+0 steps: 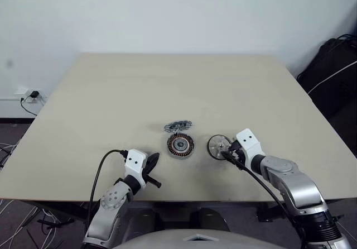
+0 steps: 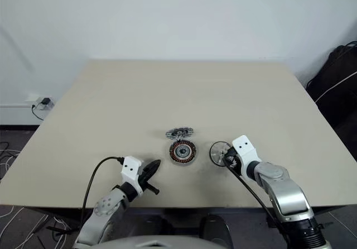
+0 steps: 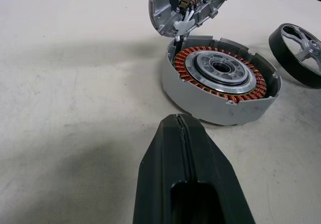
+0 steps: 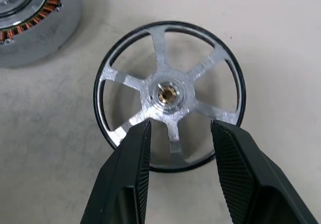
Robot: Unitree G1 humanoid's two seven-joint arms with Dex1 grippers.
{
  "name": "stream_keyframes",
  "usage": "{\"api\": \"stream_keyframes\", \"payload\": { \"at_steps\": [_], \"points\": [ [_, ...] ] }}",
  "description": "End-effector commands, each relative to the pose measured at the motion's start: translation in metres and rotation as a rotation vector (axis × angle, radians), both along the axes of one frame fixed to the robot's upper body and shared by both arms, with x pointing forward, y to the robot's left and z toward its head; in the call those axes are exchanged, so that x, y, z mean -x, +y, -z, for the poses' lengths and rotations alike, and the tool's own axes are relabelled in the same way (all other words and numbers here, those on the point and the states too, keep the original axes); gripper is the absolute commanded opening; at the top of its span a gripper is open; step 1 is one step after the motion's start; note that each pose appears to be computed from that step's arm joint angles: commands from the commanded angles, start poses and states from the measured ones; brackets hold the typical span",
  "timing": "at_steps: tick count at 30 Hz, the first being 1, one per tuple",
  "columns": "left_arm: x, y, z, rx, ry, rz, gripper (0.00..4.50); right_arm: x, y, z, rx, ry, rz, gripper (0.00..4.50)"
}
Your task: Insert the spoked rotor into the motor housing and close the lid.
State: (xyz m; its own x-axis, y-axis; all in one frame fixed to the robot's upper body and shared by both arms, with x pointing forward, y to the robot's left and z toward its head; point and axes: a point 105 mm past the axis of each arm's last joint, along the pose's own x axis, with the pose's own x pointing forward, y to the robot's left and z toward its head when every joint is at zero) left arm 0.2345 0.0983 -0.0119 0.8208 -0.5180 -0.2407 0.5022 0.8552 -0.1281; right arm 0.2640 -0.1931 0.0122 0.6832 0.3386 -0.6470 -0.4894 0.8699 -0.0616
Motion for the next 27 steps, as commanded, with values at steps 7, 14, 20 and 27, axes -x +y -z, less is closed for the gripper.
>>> {"api": "stream_keyframes", "payload": {
  "at_steps": [7, 14, 20, 27],
  "points": [
    [-0.008, -0.004, -0.019, 0.009, -0.078, 0.016, 0.0, -0.003, -0.002, -0.005, -0.003, -0.027, 0.003, 2.0],
    [-0.009, -0.004, -0.02, 0.008, -0.083, 0.014, 0.0, -0.004, 0.003, -0.002, -0.006, -0.025, -0.01, 1.08],
    [-0.01, -0.004, -0.02, 0.007, -0.086, 0.009, 0.0, -0.007, 0.004, -0.003, -0.006, -0.035, -0.02, 0.02],
    [-0.01, -0.004, -0.021, 0.008, -0.088, 0.008, 0.0, -0.011, 0.014, -0.034, 0.04, -0.115, -0.184, 0.02]
  ]
}}
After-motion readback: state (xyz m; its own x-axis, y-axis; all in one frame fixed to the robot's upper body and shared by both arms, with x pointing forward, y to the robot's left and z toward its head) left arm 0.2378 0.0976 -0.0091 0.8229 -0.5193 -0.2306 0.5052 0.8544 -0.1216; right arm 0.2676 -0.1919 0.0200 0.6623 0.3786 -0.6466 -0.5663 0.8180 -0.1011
